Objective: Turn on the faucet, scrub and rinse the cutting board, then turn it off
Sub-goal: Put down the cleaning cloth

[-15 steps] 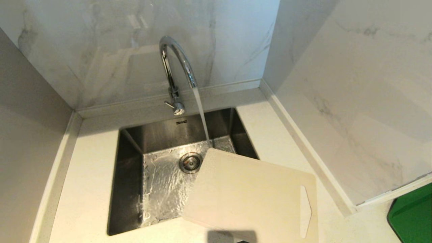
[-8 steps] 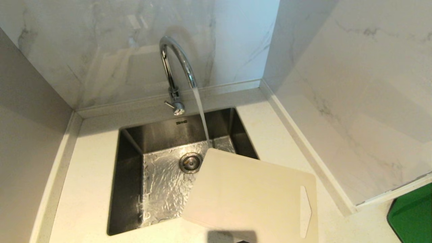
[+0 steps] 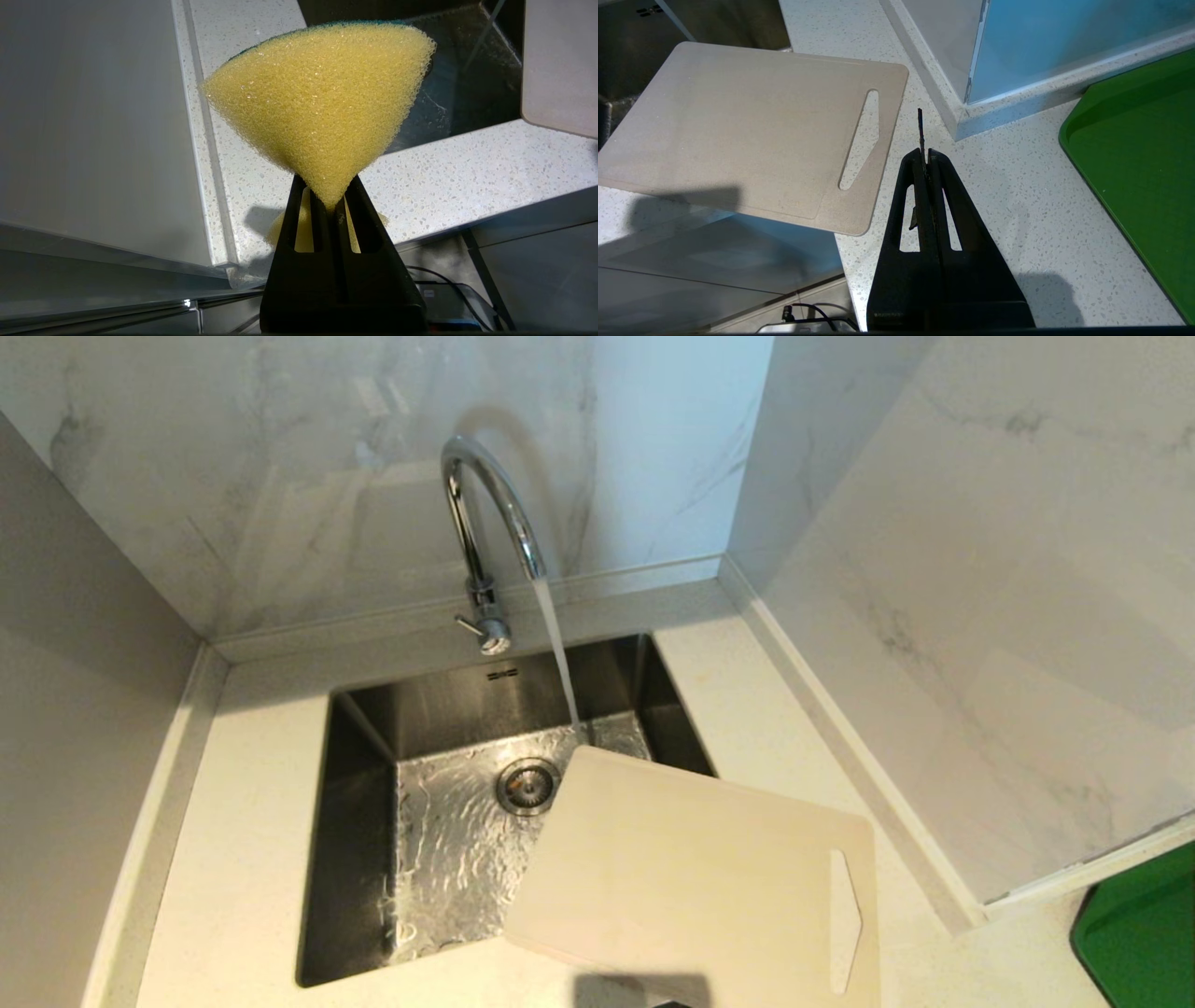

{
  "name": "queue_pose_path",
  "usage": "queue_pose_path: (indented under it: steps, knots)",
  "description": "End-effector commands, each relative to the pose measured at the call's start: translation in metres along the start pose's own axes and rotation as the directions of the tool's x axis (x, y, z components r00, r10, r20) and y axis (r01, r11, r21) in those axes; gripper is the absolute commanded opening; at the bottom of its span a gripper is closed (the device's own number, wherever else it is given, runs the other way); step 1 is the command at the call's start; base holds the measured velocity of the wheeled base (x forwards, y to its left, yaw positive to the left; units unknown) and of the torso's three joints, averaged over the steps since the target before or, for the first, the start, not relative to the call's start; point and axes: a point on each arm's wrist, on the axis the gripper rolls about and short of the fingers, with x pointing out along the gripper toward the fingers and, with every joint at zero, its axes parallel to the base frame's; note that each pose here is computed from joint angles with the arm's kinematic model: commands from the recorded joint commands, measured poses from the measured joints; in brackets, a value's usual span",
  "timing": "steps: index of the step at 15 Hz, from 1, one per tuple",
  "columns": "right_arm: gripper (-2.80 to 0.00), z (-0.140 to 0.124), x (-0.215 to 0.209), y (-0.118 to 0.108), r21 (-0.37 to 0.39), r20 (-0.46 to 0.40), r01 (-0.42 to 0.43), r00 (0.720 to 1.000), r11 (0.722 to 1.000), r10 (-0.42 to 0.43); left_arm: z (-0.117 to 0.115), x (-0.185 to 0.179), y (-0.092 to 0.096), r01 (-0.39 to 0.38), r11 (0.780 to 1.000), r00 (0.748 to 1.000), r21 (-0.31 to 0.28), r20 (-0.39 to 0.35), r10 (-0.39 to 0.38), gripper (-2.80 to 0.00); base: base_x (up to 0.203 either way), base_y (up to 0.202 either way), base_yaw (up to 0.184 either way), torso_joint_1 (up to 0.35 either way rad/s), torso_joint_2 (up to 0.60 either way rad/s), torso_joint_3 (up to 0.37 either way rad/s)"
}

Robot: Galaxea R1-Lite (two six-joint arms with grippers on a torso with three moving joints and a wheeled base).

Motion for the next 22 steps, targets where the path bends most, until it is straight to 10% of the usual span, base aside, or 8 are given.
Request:
queue_pose_path:
  steps: [1, 15, 22]
  knots:
    - [-2.8, 0.0, 0.0, 0.0, 0.001, 0.003, -0.001, 1.0, 1.0, 0.001, 0.0, 0.0, 0.0, -0.001, 1.0, 1.0, 0.0, -0.003, 0.001, -2.8, 0.0, 0.0, 0.0, 0.0, 0.0, 0.0]
    - [-2.8, 0.0, 0.0, 0.0, 0.001, 0.003, 0.0, 1.0, 1.0, 0.0, 0.002, 0.003, 0.0, 0.012, 0.996, 0.998, 0.083, -0.054, -0.008, -2.8, 0.0, 0.0, 0.0, 0.0, 0.0, 0.0]
    - [-2.8, 0.0, 0.0, 0.0, 0.001, 0.003, -0.001, 1.0, 1.0, 0.001, 0.089, 0.05, 0.001, 0.043, 0.995, 0.958, 0.095, -0.287, -0.014, -2.8, 0.0, 0.0, 0.0, 0.0, 0.0, 0.0]
